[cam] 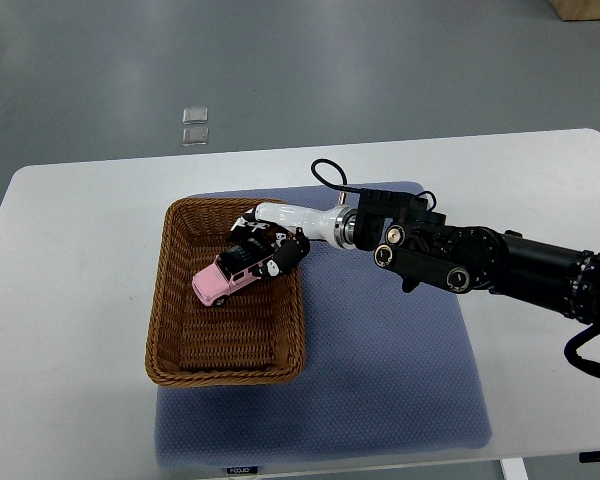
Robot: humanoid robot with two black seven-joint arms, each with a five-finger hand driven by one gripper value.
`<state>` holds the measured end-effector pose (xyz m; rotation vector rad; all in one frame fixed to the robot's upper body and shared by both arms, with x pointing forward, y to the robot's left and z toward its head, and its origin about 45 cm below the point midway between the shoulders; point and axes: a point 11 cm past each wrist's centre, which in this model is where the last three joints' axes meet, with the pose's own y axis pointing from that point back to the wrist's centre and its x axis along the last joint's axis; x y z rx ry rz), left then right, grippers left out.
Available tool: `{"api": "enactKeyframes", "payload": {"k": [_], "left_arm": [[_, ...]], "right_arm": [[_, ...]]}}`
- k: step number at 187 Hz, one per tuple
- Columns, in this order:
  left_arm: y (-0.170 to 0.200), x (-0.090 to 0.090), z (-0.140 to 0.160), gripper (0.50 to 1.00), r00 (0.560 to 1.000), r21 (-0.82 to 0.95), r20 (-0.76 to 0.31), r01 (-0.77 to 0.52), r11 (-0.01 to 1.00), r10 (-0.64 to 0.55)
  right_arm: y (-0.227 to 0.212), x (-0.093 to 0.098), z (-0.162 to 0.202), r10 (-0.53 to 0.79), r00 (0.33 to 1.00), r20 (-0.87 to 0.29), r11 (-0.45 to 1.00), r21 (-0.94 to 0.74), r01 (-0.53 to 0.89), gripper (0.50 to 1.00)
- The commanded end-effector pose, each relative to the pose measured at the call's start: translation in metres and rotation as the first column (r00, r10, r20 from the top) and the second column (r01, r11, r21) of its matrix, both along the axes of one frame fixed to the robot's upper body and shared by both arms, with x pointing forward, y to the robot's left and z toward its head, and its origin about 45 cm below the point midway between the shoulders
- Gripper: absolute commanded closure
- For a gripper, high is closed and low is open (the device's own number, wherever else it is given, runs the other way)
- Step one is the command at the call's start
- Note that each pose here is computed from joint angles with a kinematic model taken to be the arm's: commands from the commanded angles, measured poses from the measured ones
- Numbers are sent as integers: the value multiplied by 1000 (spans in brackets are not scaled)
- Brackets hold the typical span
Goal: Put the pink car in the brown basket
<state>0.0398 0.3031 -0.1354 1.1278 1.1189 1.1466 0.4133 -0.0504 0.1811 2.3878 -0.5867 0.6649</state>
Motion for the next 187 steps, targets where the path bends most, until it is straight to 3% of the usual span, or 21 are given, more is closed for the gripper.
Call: {"api": "enactKeyframes", "payload": {"k": [1,26,42,73,100,131,149,187], "left_arm": [[0,0,0,500,1000,1,0,2,1000,-2],[0,0,0,500,1000,1,0,2,1000,-2],[0,0,0,500,1000,1,0,0,1000,0],[0,0,0,500,1000,1,-1,0,1000,0],[0,0,0,500,1000,0,-2,2,1000,-2],[-1,-1,0,500,1000,-1,-5,2,1000,-2],[-1,0,0,500,1000,-2,-2,2,1000,-2],[1,0,0,500,1000,3,-2,3,1000,-3]], "right_arm": [[-3,5,6,-10,1000,3,1000,9,10,587],[-17,26,37,-72,997,36,995,72,69,587],[-39,47,68,-177,984,5,961,217,171,587],[-97,65,88,-322,907,-270,713,562,420,587],[-139,62,73,-315,810,-494,413,698,586,587],[-181,53,44,-245,690,-681,95,691,716,587],[-192,45,27,-213,643,-736,9,657,754,587],[-204,27,-1,-186,630,-754,-50,648,760,587]]}}
